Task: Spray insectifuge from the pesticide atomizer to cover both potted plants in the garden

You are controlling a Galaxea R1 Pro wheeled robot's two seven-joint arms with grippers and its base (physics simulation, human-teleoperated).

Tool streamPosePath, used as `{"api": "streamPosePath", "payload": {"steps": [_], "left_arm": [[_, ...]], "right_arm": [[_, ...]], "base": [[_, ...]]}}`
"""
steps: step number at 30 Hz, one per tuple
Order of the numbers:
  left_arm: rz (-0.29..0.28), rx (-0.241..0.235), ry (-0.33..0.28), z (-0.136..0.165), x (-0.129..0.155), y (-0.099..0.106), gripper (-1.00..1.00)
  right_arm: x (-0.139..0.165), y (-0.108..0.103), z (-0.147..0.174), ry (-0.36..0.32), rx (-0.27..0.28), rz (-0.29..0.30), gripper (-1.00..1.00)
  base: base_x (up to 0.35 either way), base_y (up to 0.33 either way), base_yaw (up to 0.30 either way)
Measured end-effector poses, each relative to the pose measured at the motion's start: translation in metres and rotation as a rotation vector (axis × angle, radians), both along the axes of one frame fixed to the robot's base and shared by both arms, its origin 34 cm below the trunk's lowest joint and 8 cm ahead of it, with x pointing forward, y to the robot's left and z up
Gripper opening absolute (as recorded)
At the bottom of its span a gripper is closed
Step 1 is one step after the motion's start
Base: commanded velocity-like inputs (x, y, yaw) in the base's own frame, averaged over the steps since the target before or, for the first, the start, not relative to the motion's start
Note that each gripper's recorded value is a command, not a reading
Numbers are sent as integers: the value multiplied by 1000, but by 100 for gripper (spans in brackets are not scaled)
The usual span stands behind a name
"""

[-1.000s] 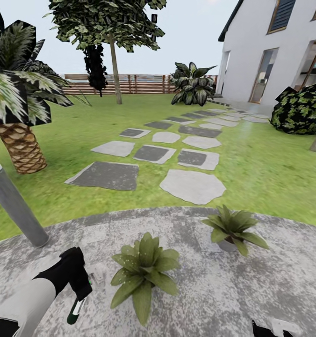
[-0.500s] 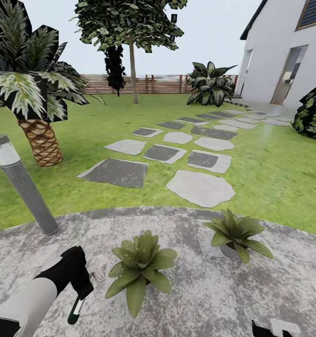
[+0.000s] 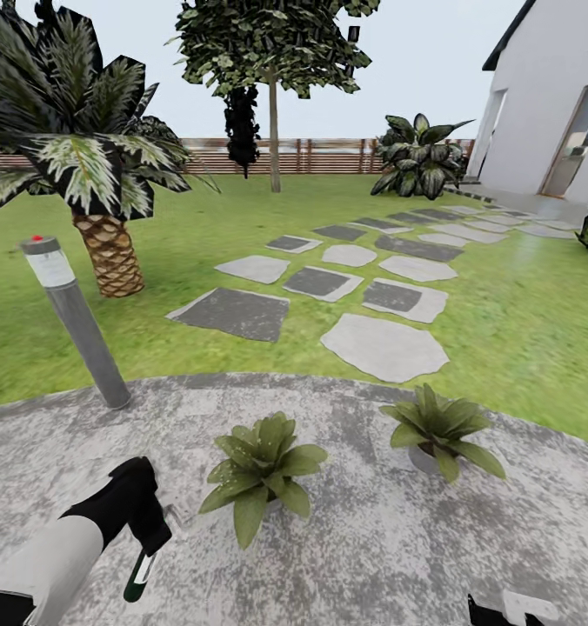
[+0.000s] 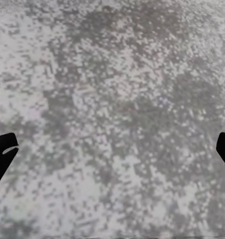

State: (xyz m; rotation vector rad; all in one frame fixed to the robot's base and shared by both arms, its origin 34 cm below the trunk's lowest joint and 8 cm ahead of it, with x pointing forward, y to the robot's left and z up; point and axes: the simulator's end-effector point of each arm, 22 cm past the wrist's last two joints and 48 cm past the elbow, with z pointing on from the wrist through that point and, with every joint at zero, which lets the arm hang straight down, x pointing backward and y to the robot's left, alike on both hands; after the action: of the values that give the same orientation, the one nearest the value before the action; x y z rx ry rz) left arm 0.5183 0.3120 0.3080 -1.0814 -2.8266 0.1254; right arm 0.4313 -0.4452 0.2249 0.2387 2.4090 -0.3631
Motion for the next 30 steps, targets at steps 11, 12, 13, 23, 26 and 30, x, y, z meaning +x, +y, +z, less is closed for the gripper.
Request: {"api": "streamPosePath", "payload": {"steps": [11,12,13,23,26,30], "left_arm": [[55,49,-9,-24,-19,16,-100],[62,38,-12,-24,-18,12,-100],[67,31,-14,-24,-18,9,-100],[100,-19,-50,-17,-4,-5,-100],[99,-16,-50,-17,-4,-3,-100],[101,13,-36,-24,-15,10,-100]], "right_arm": [[0,-1,0,0,-1,1,100],[-1,-1,1,0,-1,1,100],[-1,-2,0,1,-2,1,100],[-1,-2,1,0,-2,1,100],[0,-1,0,0,-1,1,100],[-1,0,0,0,0,0,100]], "base": [[-50,-2,131],[-1,0,4],[26,0,3],[262,0,0],[70,0,34],[12,0,210]]}}
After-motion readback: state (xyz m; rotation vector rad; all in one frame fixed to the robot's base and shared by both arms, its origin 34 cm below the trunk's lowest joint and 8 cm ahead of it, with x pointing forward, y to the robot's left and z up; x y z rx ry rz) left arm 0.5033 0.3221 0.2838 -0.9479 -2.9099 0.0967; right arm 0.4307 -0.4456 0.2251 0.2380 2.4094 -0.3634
